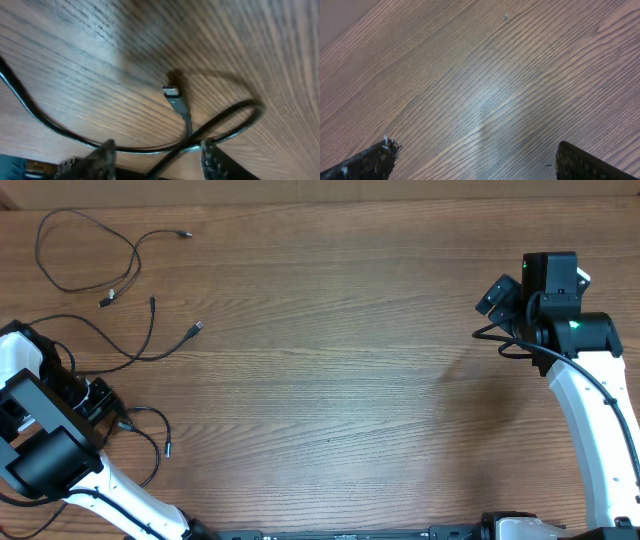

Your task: Untangle cables

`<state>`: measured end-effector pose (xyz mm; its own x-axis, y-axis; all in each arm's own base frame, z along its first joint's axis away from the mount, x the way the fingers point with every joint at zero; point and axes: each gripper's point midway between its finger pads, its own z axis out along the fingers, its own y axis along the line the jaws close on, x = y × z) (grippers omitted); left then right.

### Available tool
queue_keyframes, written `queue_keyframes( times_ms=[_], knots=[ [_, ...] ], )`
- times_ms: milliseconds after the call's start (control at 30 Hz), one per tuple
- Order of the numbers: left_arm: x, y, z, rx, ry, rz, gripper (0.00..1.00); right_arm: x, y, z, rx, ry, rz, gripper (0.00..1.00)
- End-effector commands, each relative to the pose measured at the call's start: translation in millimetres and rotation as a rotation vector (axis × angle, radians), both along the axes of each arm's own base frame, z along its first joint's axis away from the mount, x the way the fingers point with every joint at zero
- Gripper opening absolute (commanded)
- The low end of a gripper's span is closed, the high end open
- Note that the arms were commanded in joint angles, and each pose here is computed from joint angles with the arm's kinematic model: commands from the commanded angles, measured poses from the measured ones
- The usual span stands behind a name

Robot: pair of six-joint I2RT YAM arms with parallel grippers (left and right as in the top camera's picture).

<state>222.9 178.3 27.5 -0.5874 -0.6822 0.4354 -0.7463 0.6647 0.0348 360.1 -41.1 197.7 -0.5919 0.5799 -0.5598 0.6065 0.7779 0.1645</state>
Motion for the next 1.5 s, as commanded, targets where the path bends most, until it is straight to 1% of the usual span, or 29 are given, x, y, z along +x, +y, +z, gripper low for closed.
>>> queue_keyframes(
  times_ms=[0, 100, 133, 167, 233, 300, 333, 433, 500, 600, 633, 767, 867, 900, 933, 967, 1000, 1033, 1067, 1100, 1133, 1167, 1200, 1233, 1267, 1300, 1367, 1433, 1467],
  knots=[
    [-1, -4, 2, -0.011, -0.005, -0.005, 0.36, 2, -1, 6, 0.001, -0.021, -0.004, 1.0],
    [3, -9, 3, -0.038, -0.023, 0.011, 0.36, 2, -1, 6, 0.001, -0.021, -0.005, 1.0],
    [2, -9, 3, -0.039, -0.021, 0.011, 0.3, 2, -1, 6, 0.001, -0.021, -0.005, 1.0],
    [2, -10, 3, -0.04, -0.02, 0.011, 0.27, 2, -1, 6, 0.001, -0.021, -0.005, 1.0],
    [1, -10, 4, -0.042, -0.017, 0.011, 0.26, 2, -1, 6, 0.001, -0.021, -0.005, 1.0],
    [0, -10, 4, -0.043, -0.011, 0.009, 0.13, 2, -1, 6, 0.001, -0.021, -0.005, 1.0],
    [0, -10, 4, -0.043, -0.011, 0.009, 0.04, 2, -1, 6, 0.001, -0.021, -0.004, 1.0],
    [9, -16, 4, -0.072, -0.051, 0.03, 0.04, 2, -1, 6, 0.001, -0.021, -0.005, 1.0],
    [22, -23, 5, -0.123, -0.121, 0.049, 0.04, 2, -1, 6, 0.001, -0.021, -0.005, 1.0],
    [54, -37, 20, -0.249, -0.303, 0.042, 0.04, 2, -1, 6, 0.001, -0.021, -0.005, 1.0],
    [61, -40, 28, -0.272, -0.34, 0.037, 0.04, 2, -1, 6, 0.001, -0.021, -0.005, 1.0],
    [71, -36, 50, -0.25, -0.395, 0.015, 0.04, 2, -1, 6, 0.001, -0.021, -0.004, 1.0],
    [80, -36, 87, -0.203, -0.523, -0.01, 0.04, 2, -1, 6, 0.001, -0.021, -0.005, 1.0],
    [83, -35, 102, -0.164, -0.567, -0.003, 0.04, 2, -1, 6, 0.001, -0.021, -0.004, 1.0],
    [83, -29, 118, -0.097, -0.595, 0.042, 0.04, 2, -1, 6, 0.001, -0.021, -0.005, 1.0],
    [81, -19, 130, -0.016, -0.599, 0.113, 0.04, 2, -1, 6, 0.001, -0.021, -0.005, 1.0],
    [75, -3, 141, 0.097, -0.585, 0.216, 0.04, 2, -1, 6, 0.001, -0.021, -0.004, 1.0],
    [64, 16, 150, 0.218, -0.549, 0.334, 0.04, 2, -1, 6, 0.001, -0.021, -0.005, 1.0],
    [46, 36, 159, 0.358, -0.494, 0.483, 0.04, 2, -1, 6, 0.001, -0.021, -0.004, 1.0],
    [29, 53, 166, 0.465, -0.449, 0.599, 0.08, 2, -1, 6, 0.001, -0.021, -0.005, 1.0],
    [13, 67, 172, 0.56, -0.409, 0.696, 0.18, 2, -1, 6, 0.001, -0.021, -0.005, 1.0],
    [-2, 79, 176, 0.638, -0.374, 0.769, 0.32, 2, -1, 6, 0.001, -0.021, -0.005, 1.0],
    [-17, 91, 178, 0.712, -0.335, 0.832, 0.52, 2, -1, 6, 0.001, -0.021, -0.005, 1.0],
    [-36, 106, 179, 0.795, -0.279, 0.895, 0.7, 2, -1, 6, 0.001, -0.021, -0.005, 1.0],
    [-48, 114, 177, 0.837, -0.24, 0.916, 0.79, 2, -1, 6, 0.001, -0.021, -0.004, 1.0],
    [-62, 121, 172, 0.863, -0.193, 0.932, 0.86, 2, -1, 6, 0.001, -0.021, -0.005, 1.0],
    [-77, 126, 158, 0.845, -0.132, 0.964, 0.88, 2, -1, 6, 0.001, -0.021, -0.004, 1.0],
    [-92, 124, 135, 0.786, -0.062, 1.018, 0.92, 2, -1, 6, 0.001, -0.021, -0.005, 1.0],
    [-103, 121, 120, 0.756, -0.01, 1.062, 0.92, 2, -1, 6, 0.001, -0.021, -0.005, 1.0]
  ],
)
